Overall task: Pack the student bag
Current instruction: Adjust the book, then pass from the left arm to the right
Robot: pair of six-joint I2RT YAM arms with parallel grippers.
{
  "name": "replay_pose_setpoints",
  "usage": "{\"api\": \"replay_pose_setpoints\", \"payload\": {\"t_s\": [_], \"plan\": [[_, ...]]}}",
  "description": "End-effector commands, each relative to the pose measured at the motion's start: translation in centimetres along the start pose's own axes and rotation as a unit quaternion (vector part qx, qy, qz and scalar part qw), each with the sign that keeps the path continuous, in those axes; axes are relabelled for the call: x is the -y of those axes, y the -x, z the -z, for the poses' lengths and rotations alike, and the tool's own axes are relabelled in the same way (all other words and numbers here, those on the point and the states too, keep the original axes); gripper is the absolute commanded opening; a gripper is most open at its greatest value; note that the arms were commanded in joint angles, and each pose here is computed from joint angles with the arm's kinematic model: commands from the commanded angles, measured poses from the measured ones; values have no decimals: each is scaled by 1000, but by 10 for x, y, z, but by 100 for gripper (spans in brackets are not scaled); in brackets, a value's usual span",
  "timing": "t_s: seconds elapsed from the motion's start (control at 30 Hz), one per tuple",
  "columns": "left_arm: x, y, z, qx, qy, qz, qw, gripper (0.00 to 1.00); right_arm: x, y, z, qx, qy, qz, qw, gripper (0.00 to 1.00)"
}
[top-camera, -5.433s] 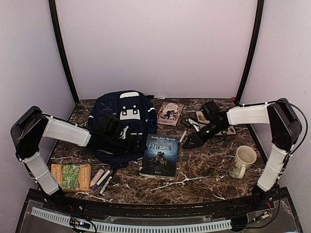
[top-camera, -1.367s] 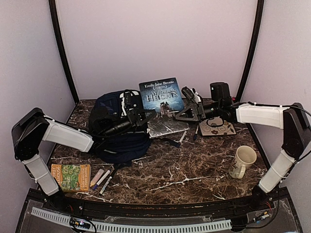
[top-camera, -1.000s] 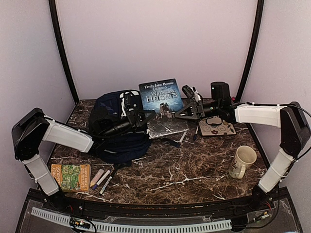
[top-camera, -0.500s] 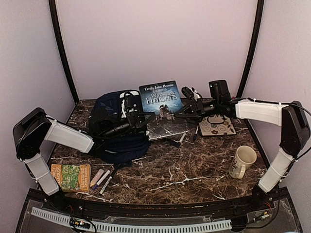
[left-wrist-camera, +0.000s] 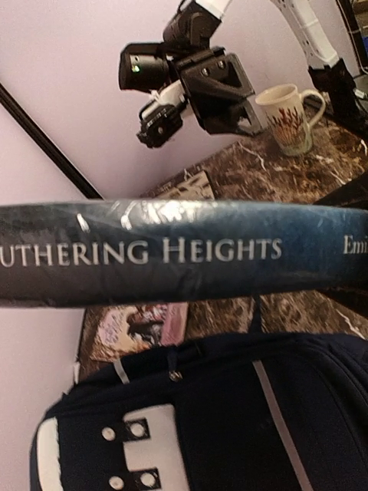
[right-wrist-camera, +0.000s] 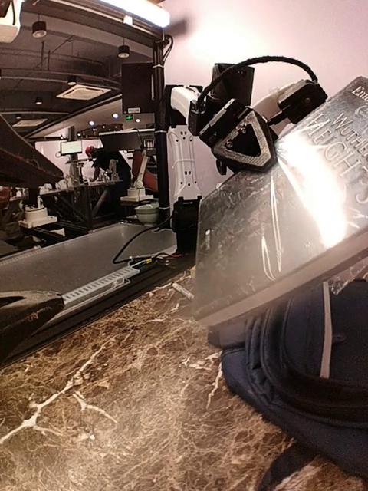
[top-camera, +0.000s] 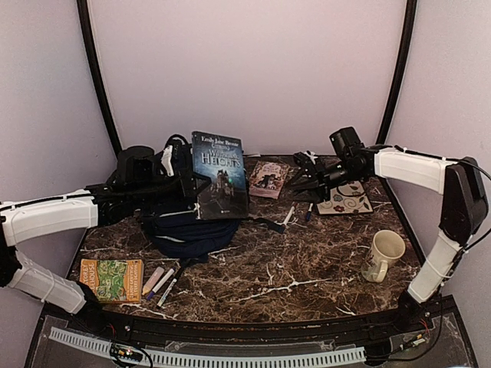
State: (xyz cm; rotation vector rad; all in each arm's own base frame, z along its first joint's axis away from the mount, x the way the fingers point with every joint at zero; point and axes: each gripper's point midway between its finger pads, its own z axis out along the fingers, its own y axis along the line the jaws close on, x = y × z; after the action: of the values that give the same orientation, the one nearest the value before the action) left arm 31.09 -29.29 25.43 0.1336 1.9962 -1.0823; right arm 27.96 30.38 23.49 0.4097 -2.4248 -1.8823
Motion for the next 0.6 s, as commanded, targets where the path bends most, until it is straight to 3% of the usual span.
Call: {"api": "replay_pose_setpoints", "payload": {"t_s": [0.0, 0.07, 0.1, 0.13, 0.17, 0.2, 0.33, 0.43, 0.47, 0.5, 0.53, 0.57], "plan": [[-5, 13, 19, 3, 53, -45, 998, 0, 11, -15, -15, -35, -5, -47, 998, 46], [-11, 7, 20, -9, 67, -45, 997, 0, 12, -26, -27, -54, -5, -49, 997, 46], [-15, 4, 18, -16, 73, -44, 996, 0, 133, 35, 21, 155, -381, -19, 911, 93], [-16, 1, 17, -24, 75, -44, 996, 0, 143, 37, 27, 170, -419, -14, 892, 99], [-16, -2, 15, -30, 74, -44, 996, 0, 145, 34, 24, 3, -452, 307, 837, 100], [-16, -3, 14, -33, 71, -44, 996, 0, 144, 30, 19, -29, -439, 359, 823, 100], [-13, -8, 10, -43, 56, -38, 997, 0, 136, 19, 2, -43, -381, 364, 849, 99], [-13, -12, 7, -53, 51, -36, 997, 0, 138, 20, 0, -45, -381, 363, 849, 93], [-14, -14, 6, -57, 51, -35, 996, 0, 140, 20, 0, -48, -385, 363, 847, 84], [-14, -16, 5, -59, 50, -35, 996, 0, 141, 20, -1, -54, -385, 365, 846, 35], [-13, -16, 5, -61, 48, -34, 996, 0, 142, 20, 0, -59, -387, 360, 847, 3], [-14, -17, 5, -61, 47, -32, 997, 0, 144, 19, -1, -63, -387, 353, 850, 0]]}}
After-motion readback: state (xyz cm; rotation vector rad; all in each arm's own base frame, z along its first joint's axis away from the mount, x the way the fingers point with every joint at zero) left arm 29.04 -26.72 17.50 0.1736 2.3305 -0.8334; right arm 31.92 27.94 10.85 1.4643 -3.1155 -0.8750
